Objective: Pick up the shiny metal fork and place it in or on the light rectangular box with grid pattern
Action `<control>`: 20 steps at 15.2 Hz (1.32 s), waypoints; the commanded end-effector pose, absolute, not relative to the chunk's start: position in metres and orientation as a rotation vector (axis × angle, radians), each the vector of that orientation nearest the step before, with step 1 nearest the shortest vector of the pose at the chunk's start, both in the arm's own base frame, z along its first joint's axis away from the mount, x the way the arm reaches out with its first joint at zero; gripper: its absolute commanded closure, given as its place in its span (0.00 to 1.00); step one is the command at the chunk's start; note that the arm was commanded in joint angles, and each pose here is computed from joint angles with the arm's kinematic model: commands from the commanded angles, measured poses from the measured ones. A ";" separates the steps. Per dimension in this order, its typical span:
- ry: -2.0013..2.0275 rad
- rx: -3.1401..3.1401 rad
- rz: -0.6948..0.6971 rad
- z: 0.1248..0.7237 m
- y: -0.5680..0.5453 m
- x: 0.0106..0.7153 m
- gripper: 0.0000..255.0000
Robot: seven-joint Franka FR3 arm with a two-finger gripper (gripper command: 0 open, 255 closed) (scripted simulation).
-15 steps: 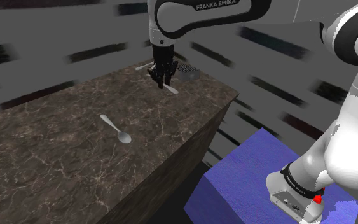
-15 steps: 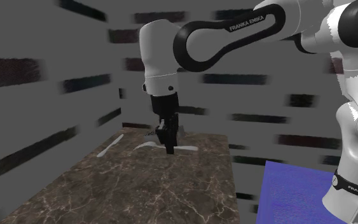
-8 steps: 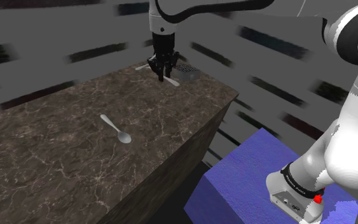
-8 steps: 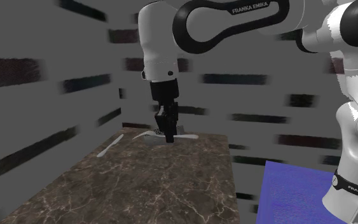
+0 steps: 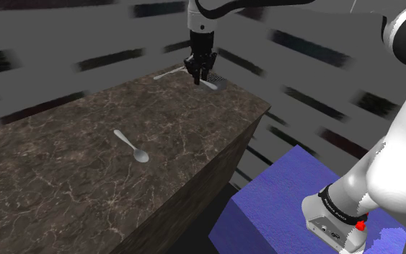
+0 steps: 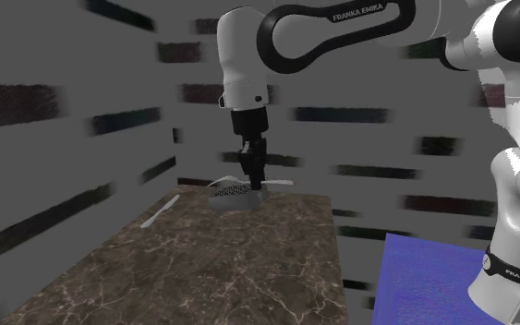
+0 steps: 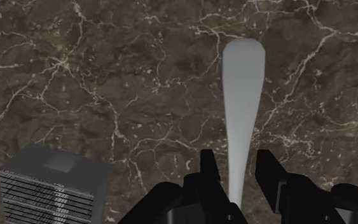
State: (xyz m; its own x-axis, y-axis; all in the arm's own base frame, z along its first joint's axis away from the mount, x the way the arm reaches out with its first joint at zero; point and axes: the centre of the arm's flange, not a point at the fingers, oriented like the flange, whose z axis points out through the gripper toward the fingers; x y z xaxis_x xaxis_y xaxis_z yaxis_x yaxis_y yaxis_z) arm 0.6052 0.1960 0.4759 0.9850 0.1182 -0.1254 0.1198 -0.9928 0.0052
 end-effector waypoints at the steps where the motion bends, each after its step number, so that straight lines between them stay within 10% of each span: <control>1: 0.189 3.117 -0.196 0.476 0.170 0.610 1.00; 20: 0.189 3.117 -0.196 0.425 0.021 0.629 1.00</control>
